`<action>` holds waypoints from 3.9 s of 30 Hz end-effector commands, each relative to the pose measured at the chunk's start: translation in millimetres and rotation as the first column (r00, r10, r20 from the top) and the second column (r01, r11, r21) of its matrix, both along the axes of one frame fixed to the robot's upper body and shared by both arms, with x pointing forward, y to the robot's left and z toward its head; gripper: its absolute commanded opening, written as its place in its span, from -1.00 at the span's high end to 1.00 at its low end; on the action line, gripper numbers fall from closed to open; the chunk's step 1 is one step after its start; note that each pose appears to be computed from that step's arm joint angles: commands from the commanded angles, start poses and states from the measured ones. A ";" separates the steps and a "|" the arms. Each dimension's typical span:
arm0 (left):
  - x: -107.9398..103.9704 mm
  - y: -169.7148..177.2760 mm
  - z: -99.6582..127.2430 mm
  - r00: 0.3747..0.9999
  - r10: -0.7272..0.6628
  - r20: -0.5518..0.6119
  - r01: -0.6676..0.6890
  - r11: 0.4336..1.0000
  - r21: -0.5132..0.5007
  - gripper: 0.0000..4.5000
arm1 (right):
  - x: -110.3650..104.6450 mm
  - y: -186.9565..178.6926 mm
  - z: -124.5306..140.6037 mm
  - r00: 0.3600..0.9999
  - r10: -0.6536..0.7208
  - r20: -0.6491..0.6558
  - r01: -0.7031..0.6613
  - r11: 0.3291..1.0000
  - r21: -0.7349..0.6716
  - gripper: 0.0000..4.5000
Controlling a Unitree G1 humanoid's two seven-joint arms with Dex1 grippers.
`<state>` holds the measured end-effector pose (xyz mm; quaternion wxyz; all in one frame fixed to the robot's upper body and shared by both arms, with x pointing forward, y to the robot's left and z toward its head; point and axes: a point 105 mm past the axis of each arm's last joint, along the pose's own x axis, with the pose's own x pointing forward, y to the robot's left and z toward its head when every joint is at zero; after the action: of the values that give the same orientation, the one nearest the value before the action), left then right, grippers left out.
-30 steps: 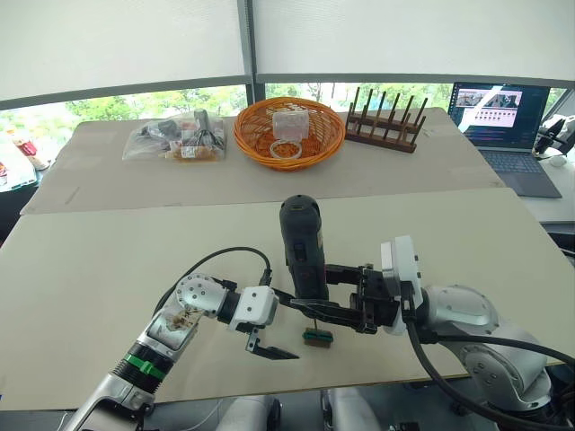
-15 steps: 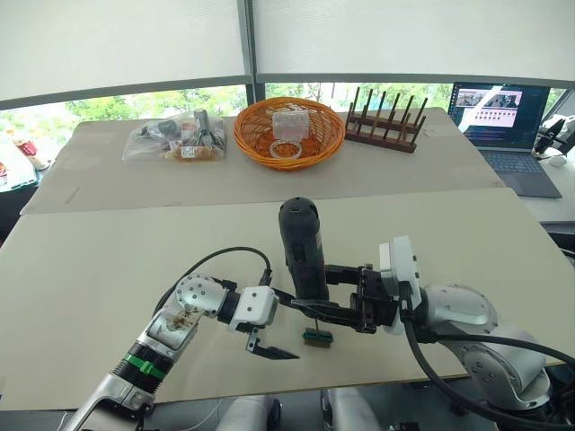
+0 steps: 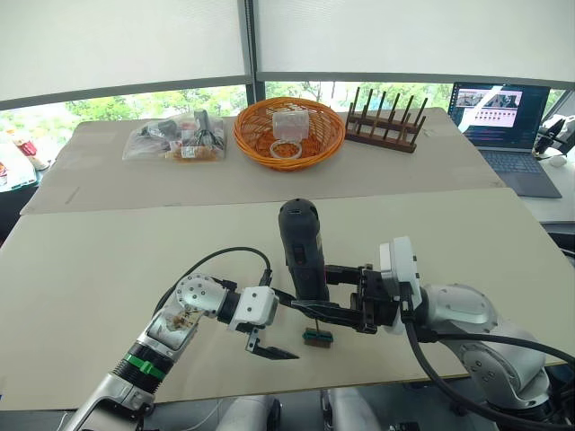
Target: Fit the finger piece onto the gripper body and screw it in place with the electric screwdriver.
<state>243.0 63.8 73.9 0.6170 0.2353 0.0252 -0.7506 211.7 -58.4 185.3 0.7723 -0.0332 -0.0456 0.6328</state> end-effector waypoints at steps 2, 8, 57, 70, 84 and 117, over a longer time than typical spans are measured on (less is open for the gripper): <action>-1.8 -2.5 7.5 0.999 -0.023 0.035 0.023 0.999 -0.022 -1.00 | -4.5 2.1 15.4 0.997 0.028 0.077 -0.031 0.999 0.037 0.14; -1.0 -2.3 7.7 0.999 -0.020 0.037 0.021 1.000 -0.022 -1.00 | -4.7 2.9 14.7 0.997 0.031 0.073 -0.034 0.999 0.039 0.14; 46.0 43.0 24.2 0.859 0.503 -0.092 -0.511 0.846 -0.148 -1.00 | 11.4 -4.6 71.8 0.984 -0.004 0.179 -0.013 0.995 0.096 0.14; 71.1 1.1 9.2 0.788 0.600 -0.139 -0.615 0.758 -0.215 -1.00 | 19.7 -10.4 71.8 0.981 -0.031 0.193 0.019 0.998 0.068 0.14; 99.1 -23.1 14.4 0.820 0.570 -0.060 -0.562 0.778 -0.280 -0.09 | 19.9 -19.3 63.2 0.979 -0.078 0.190 0.070 0.996 0.052 0.14; 79.4 -8.1 3.6 0.889 0.452 -0.072 -0.455 0.853 -0.257 -1.00 | 8.1 -25.0 61.9 0.986 -0.077 0.148 0.071 0.997 0.043 0.14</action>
<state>322.9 55.3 71.3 0.7936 0.1357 -0.0141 -0.5929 228.6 -88.3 233.8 0.8045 -0.0677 -0.0841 0.5841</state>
